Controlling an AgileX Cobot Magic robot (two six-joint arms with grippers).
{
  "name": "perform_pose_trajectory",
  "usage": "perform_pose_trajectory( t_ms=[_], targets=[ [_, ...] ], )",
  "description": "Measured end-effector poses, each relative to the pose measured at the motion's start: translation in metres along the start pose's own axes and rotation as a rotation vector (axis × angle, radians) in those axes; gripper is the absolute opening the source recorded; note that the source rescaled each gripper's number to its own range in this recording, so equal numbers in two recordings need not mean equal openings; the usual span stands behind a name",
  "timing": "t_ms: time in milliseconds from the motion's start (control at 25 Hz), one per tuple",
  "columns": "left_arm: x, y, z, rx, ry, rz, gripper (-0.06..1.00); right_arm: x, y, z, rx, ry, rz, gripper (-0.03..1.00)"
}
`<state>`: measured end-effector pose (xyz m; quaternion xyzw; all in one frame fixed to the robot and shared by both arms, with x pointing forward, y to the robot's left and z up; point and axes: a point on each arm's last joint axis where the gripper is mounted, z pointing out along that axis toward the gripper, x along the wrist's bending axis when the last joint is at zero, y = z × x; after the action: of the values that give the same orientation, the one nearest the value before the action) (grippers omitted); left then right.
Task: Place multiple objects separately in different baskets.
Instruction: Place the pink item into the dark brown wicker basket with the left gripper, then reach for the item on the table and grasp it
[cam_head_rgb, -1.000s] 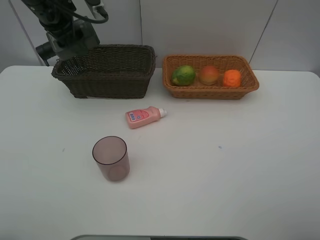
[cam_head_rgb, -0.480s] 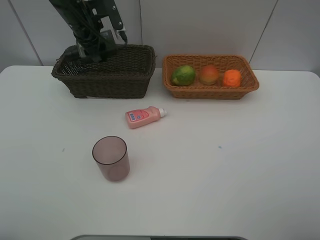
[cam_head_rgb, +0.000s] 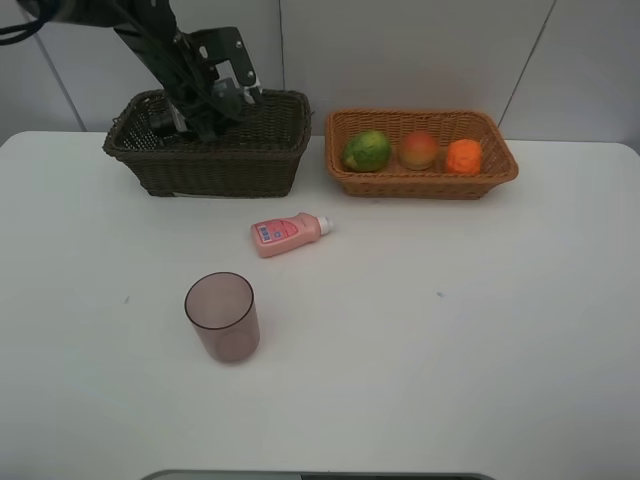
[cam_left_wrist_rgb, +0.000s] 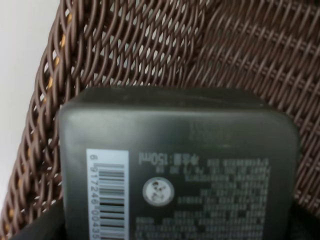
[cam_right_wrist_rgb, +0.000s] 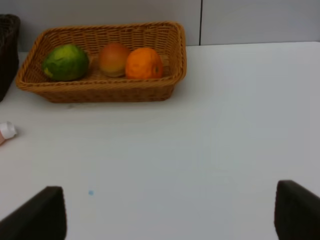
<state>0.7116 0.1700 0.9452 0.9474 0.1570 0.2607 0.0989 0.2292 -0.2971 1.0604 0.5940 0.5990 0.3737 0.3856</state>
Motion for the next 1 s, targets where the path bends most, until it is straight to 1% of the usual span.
perform_pose_trajectory(
  t_ms=[240, 440, 480, 600, 640, 720, 1000],
  targets=[
    [-0.007, -0.002, 0.014, -0.001, -0.029, -0.022, 0.82, 0.000, 0.000, 0.000, 0.000, 0.000, 0.000, 0.77],
    [-0.005, -0.001, 0.014, -0.013, -0.017, -0.026, 0.82, 0.000, 0.000, 0.000, 0.000, 0.000, 0.000, 0.77],
    [-0.005, -0.001, 0.014, -0.015, -0.014, -0.026, 0.83, 0.000, 0.000, 0.000, 0.000, 0.000, 0.000, 0.77],
    [-0.002, 0.002, 0.013, -0.041, 0.012, -0.033, 0.95, 0.000, 0.000, 0.000, 0.000, 0.000, 0.000, 0.77],
    [-0.002, 0.003, 0.013, -0.051, 0.019, -0.040, 0.98, 0.000, 0.000, 0.000, 0.000, 0.000, 0.000, 0.77],
    [-0.002, 0.004, 0.013, -0.061, 0.018, -0.053, 1.00, 0.000, 0.000, 0.000, 0.000, 0.000, 0.000, 0.77],
    [-0.002, 0.005, 0.012, -0.070, 0.015, -0.069, 1.00, 0.000, 0.000, 0.000, 0.000, 0.000, 0.000, 0.77]
  ],
)
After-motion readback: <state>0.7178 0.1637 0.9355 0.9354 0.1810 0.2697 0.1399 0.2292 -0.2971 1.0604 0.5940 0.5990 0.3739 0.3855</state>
